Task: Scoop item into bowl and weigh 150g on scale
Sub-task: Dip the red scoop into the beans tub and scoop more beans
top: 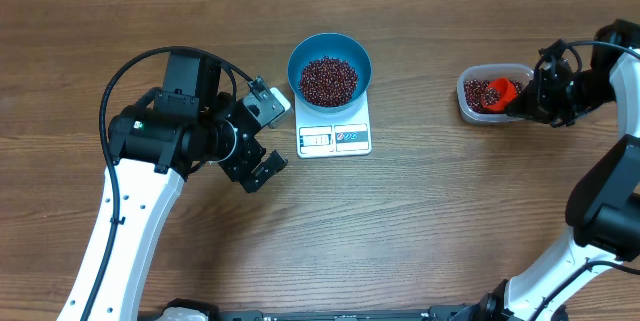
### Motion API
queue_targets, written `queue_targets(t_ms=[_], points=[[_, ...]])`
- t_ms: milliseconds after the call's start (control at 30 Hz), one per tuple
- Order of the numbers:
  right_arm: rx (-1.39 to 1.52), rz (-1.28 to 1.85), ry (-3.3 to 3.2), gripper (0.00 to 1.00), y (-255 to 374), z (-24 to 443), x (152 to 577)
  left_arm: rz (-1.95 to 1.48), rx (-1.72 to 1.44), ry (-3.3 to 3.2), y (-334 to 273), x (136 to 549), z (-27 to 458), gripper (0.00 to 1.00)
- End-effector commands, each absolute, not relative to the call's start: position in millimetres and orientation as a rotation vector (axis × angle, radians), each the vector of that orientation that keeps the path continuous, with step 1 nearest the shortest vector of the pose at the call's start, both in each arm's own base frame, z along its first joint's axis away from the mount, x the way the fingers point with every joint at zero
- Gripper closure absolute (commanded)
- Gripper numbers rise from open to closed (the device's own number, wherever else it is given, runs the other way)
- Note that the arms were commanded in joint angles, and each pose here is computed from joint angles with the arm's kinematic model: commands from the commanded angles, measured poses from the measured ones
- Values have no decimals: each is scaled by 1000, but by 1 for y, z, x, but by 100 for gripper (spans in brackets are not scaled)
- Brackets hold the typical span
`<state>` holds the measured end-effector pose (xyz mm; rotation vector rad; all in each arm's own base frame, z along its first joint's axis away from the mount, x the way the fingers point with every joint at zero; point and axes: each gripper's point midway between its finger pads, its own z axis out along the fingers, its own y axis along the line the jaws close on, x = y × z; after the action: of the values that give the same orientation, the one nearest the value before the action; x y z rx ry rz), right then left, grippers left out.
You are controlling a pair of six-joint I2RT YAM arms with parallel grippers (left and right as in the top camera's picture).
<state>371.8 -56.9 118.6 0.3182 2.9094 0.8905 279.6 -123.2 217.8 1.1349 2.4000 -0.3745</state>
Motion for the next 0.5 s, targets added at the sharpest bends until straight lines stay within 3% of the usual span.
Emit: queue_targets(t_ms=[0,467], points=[[207,1080,2753,96,-44,141,382,-372,1106,2399,-122,279,221,1],[159,1363,2582,96,-2,174,390,-372,1106,2399,-122,279,221,0]])
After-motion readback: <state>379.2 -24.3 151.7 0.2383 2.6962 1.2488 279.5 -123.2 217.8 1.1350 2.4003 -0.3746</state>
